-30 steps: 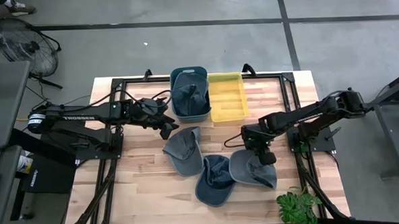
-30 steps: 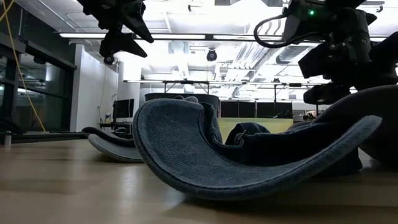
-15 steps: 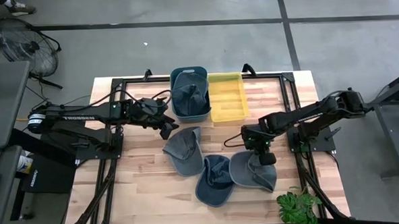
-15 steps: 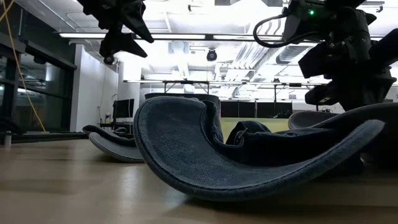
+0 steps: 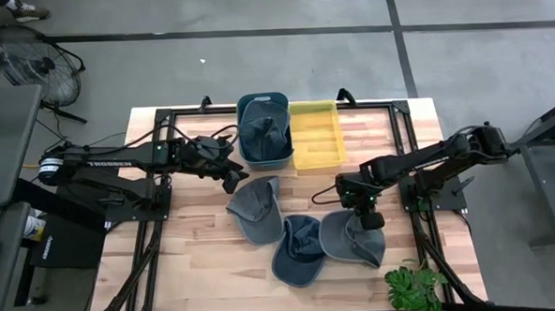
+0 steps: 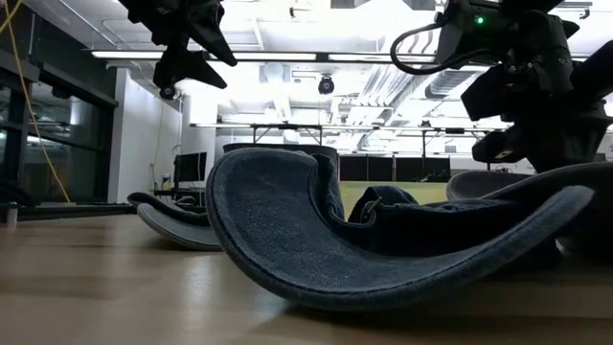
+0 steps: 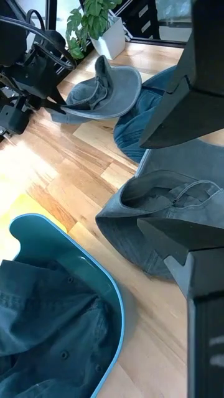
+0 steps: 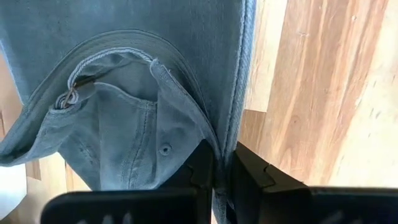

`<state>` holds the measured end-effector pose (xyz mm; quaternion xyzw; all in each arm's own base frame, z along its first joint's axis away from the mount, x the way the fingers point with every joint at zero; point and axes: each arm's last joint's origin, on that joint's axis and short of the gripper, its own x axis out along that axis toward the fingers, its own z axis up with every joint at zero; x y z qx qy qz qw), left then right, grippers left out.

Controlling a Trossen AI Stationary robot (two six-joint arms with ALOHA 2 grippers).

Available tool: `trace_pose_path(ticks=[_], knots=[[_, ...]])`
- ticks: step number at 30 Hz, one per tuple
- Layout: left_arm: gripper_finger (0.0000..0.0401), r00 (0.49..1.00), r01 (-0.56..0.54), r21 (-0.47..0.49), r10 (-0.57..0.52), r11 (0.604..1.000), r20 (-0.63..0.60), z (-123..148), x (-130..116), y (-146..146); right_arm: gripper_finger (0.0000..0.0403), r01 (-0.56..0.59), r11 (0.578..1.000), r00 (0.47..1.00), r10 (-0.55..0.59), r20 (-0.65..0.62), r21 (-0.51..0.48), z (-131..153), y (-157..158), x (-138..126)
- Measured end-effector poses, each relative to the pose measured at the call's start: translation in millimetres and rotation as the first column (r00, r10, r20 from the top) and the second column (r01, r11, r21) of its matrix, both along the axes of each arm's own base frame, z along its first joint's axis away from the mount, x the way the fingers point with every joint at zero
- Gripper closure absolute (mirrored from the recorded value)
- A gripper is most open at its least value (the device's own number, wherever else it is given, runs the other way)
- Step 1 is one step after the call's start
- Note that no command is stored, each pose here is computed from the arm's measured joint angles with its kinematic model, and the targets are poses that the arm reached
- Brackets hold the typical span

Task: Pick & Place hat
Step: Put the right gray cap into the yellow bin

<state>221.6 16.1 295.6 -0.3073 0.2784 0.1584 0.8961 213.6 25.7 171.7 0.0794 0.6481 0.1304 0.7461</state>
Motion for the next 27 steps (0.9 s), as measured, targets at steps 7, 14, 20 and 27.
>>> trace_pose_path(ticks=[7,14,20,27], knots=[[0.021,1.0,-0.002,-0.003,0.002,1.0,0.001,0.0,0.0,0.0,0.0379,0.019,1.0,1.0,-0.019,-0.024,0.017,0.2,0.3,-1.5],[0.021,1.0,-0.005,-0.005,0.005,1.0,0.016,1.2,0.9,0.1,0.0379,0.032,0.998,0.999,-0.03,-0.041,0.062,0.6,1.6,-2.2],[0.021,1.0,-0.013,-0.017,0.014,1.0,0.019,1.3,1.0,0.1,0.0379,0.04,0.997,0.998,-0.037,-0.047,0.07,0.6,1.7,-2.4],[0.021,0.999,-0.015,-0.019,0.016,1.0,0.031,2.2,1.6,0.2,0.0379,0.031,0.996,0.997,-0.025,-0.076,0.081,9.0,2.2,-2.1]])
